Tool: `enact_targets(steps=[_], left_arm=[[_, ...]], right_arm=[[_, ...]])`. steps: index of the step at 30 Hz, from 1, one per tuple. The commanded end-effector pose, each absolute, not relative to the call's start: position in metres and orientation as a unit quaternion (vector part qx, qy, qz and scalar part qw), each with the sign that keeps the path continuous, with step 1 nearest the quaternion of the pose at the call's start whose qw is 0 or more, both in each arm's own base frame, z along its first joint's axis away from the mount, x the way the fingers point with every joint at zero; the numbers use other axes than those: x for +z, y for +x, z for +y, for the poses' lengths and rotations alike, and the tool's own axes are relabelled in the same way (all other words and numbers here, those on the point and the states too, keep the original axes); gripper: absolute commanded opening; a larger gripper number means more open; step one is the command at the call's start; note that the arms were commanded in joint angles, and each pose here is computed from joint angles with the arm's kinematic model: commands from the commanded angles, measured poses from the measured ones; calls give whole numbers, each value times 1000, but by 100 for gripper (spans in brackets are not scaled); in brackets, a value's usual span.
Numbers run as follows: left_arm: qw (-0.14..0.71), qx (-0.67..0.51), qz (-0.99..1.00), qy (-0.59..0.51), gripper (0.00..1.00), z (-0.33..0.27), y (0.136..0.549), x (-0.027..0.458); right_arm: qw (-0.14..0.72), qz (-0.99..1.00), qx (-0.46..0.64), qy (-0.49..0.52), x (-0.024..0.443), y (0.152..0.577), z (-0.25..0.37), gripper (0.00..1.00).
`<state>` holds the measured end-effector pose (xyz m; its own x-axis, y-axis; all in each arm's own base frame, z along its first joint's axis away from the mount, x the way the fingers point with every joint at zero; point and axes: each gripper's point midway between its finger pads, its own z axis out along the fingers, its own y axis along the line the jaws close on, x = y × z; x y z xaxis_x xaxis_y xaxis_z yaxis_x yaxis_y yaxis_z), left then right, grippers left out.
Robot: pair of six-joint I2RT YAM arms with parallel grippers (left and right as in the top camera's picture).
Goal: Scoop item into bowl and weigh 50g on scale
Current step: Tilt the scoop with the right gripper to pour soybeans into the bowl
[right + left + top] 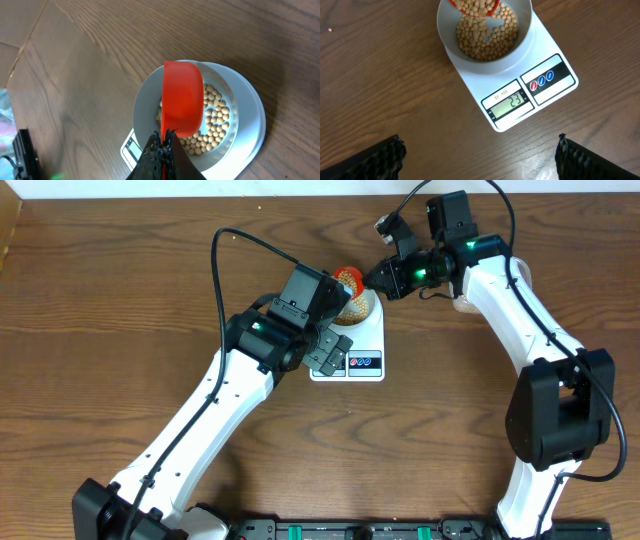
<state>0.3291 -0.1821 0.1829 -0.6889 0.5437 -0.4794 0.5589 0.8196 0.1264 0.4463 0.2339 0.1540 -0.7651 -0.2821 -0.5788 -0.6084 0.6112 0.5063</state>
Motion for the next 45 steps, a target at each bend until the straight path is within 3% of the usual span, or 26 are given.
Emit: enact_targets(steps=[1, 45], left_arm=[[251, -12, 922, 294, 98, -179, 328, 179], [251, -12, 922, 294, 98, -179, 328, 179]], right_arm=[[245, 855, 356, -287, 165, 443, 238, 1], [257, 841, 344, -329, 164, 441, 237, 1]])
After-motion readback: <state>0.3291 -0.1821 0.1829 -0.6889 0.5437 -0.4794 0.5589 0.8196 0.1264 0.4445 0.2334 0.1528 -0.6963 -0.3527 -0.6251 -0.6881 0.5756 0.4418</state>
